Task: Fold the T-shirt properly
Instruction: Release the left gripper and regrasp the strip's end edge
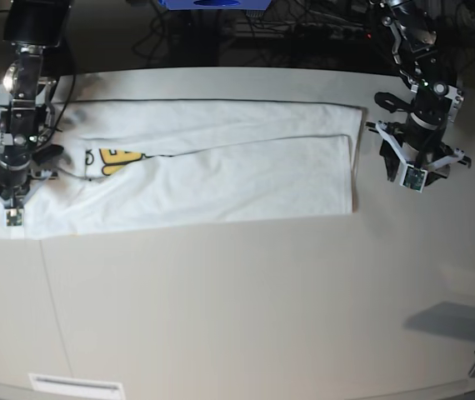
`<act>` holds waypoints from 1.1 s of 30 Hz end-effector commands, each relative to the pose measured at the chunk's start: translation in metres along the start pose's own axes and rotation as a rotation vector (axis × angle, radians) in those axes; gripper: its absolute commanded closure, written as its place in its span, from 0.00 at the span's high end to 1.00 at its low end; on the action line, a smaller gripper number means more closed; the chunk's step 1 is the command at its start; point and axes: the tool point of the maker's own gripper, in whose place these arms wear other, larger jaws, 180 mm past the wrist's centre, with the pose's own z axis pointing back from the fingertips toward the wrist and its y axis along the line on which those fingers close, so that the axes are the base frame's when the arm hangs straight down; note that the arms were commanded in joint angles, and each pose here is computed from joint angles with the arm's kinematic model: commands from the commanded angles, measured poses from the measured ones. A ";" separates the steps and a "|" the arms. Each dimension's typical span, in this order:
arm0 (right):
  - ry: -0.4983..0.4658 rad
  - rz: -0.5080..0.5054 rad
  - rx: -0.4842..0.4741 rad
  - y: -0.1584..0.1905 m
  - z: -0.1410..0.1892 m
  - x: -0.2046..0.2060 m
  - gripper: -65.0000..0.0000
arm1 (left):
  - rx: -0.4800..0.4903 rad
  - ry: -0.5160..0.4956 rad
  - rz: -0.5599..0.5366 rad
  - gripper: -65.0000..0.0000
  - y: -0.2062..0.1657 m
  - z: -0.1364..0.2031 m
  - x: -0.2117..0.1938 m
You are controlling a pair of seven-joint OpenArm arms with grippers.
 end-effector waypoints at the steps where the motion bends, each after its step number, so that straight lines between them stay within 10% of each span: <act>1: -0.017 0.002 -0.022 -0.007 -0.002 0.005 0.01 | 0.017 -0.039 -0.006 0.51 0.006 0.003 0.010; 21: 0.085 0.014 0.017 0.010 -0.013 -0.033 0.00 | -0.078 -0.104 0.299 0.58 -0.003 0.023 -0.011; 26: 0.086 0.016 0.018 0.011 -0.012 -0.033 0.00 | -0.099 -0.140 0.446 0.83 0.013 0.038 -0.016; 33: 0.096 0.022 0.022 0.012 -0.010 -0.039 0.00 | -0.253 -0.216 0.557 0.85 0.015 0.036 -0.015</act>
